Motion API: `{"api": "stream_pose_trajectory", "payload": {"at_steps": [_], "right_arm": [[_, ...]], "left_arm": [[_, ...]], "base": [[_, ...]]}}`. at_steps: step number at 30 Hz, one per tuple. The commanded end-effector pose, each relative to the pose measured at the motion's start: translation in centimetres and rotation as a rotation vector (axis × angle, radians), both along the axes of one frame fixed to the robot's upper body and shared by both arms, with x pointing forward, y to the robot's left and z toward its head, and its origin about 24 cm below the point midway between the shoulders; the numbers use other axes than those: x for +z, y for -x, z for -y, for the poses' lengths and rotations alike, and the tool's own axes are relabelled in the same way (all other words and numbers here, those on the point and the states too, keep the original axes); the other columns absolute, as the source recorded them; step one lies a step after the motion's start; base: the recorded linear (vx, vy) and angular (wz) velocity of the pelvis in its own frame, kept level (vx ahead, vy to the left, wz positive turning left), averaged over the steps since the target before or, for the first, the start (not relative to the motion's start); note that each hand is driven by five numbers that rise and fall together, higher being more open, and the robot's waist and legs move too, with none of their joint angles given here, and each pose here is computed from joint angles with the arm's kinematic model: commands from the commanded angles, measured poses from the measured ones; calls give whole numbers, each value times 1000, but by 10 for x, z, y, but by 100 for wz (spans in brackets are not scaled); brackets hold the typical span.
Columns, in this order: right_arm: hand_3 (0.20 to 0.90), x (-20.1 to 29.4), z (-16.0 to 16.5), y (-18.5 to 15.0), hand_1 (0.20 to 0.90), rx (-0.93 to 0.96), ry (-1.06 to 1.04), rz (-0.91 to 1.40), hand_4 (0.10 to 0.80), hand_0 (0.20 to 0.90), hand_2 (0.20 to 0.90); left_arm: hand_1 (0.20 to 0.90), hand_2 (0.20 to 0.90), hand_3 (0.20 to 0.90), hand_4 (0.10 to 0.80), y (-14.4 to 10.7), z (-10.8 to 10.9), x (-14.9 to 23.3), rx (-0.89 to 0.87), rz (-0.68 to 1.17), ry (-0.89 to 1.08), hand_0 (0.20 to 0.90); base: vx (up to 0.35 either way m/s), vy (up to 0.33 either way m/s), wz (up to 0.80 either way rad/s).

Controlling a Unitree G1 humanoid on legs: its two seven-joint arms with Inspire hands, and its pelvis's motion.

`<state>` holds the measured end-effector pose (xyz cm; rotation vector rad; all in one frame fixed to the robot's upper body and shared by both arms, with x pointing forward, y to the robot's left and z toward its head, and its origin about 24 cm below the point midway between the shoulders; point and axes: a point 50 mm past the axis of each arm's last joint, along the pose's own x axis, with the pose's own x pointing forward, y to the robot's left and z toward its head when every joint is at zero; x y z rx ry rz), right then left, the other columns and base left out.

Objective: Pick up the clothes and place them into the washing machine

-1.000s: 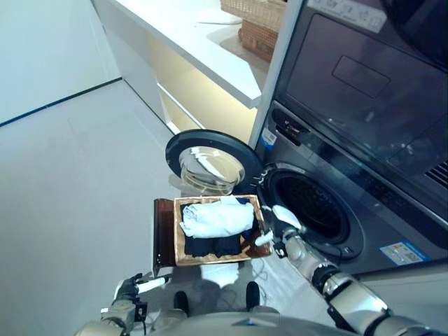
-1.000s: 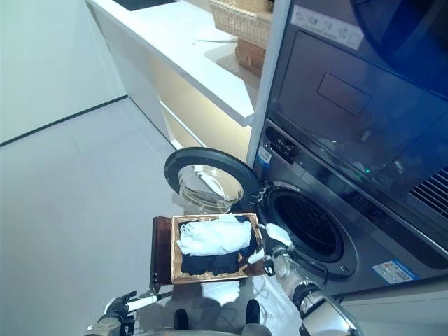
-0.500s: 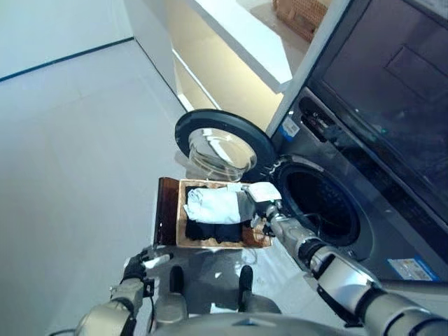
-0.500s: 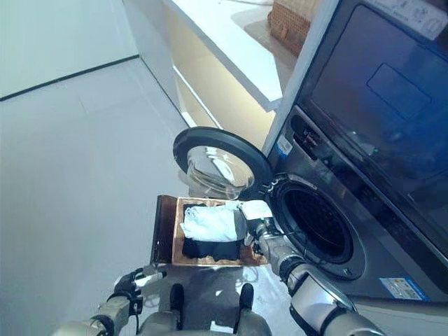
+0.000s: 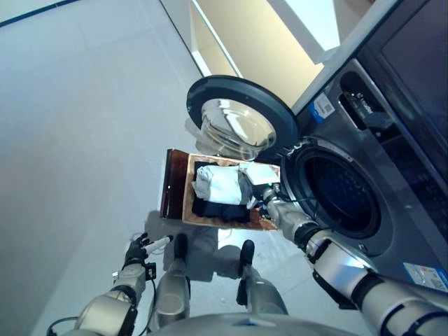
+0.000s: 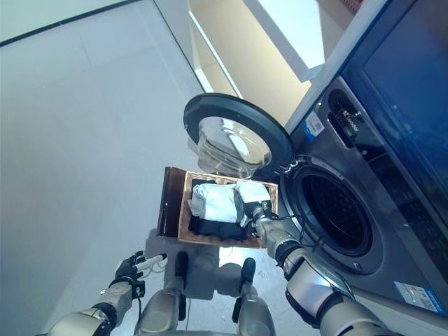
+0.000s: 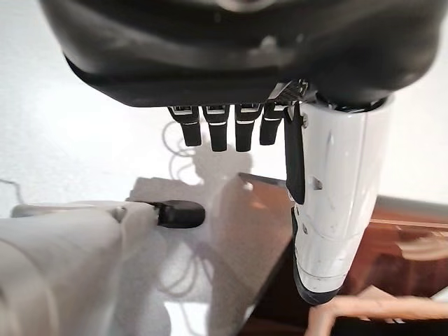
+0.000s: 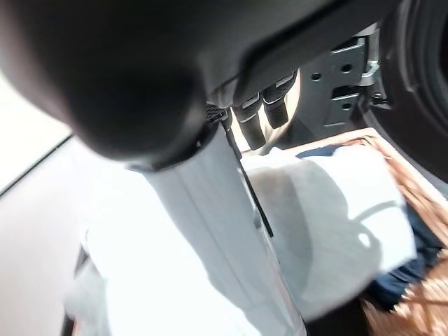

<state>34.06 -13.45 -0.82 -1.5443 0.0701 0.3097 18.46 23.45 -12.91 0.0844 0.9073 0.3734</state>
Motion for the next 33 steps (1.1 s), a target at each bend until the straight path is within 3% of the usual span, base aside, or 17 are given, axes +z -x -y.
{"api": "stream_pose_trajectory", "payload": {"at_steps": [1,11,17,33], "right_arm": [[900,60,11,-38,900,-64,-15,228,800,900,900],[900,125,22,-64,900,-108,-101,422,800,900,900],[900,137,20,-67,900,-112,-153,456,800,900,900],[900,87,-28,-48,900,-27,-299,280,800,900,900]], "left_arm": [[900,900,900,800,-19,-6,13,-9,84,-66,900],[900,900,900,800,-45,-9,31,9,209,-66,900],[900,900,900,800,-50,-6,34,17,231,-58,900],[900,900,900,800,-61,10,38,-1,268,-40,900]], "base": [[-30,40,2],[-68,-4,11],[6,6,17],[0,2,1]]}}
